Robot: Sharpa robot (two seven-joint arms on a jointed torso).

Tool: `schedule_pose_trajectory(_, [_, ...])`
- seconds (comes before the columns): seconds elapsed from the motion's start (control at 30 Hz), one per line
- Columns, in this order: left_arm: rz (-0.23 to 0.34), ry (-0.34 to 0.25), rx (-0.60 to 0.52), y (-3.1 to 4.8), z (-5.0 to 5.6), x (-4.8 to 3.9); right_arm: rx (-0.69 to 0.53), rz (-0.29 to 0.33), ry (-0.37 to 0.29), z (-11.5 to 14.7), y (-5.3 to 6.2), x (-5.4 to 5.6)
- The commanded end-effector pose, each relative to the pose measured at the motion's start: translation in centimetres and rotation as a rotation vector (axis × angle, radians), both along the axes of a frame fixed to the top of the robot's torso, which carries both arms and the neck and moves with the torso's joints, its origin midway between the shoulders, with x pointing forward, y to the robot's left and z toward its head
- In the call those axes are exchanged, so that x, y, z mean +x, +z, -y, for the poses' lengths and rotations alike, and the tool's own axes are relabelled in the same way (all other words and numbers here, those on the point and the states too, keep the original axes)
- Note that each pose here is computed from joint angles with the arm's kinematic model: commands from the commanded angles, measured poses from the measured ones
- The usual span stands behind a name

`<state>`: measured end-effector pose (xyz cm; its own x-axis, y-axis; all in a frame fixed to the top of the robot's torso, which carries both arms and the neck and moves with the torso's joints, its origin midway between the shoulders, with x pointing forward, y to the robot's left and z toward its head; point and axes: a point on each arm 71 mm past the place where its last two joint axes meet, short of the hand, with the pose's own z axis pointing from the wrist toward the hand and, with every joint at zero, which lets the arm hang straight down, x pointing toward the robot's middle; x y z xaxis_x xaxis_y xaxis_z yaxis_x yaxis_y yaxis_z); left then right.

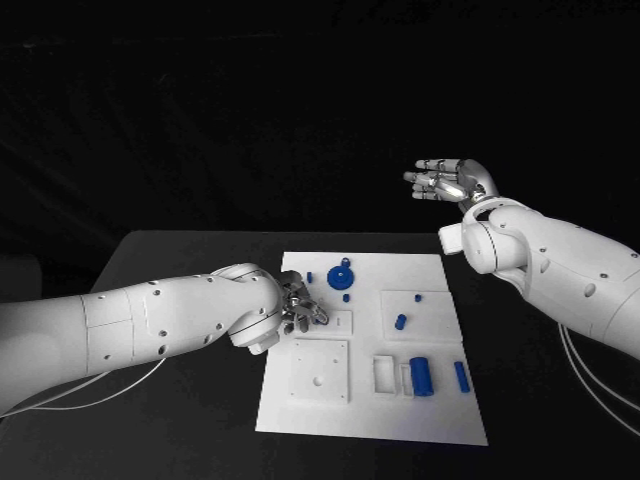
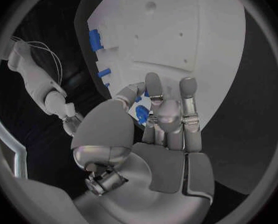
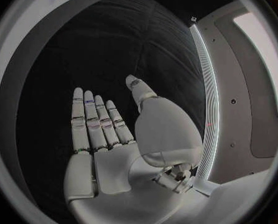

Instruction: Assemble the parts on the task board

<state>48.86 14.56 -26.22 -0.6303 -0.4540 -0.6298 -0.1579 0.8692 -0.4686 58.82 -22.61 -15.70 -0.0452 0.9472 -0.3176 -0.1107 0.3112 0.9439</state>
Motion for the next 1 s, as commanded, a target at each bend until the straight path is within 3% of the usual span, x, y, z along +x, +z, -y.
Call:
schedule_pose_trajectory(0.03, [-0.017,-0.021,0.019,-0.13,0.2,-0.12,-0.009,-0.008,0.021,-0.3,-0.1,0.0])
schedule_pose_trajectory(1.0, [-0.055,-0.069,0.031,-0.39,1.2,0.0,-0.027,-0.025,0.028,-0.4,-0.6,-0.3])
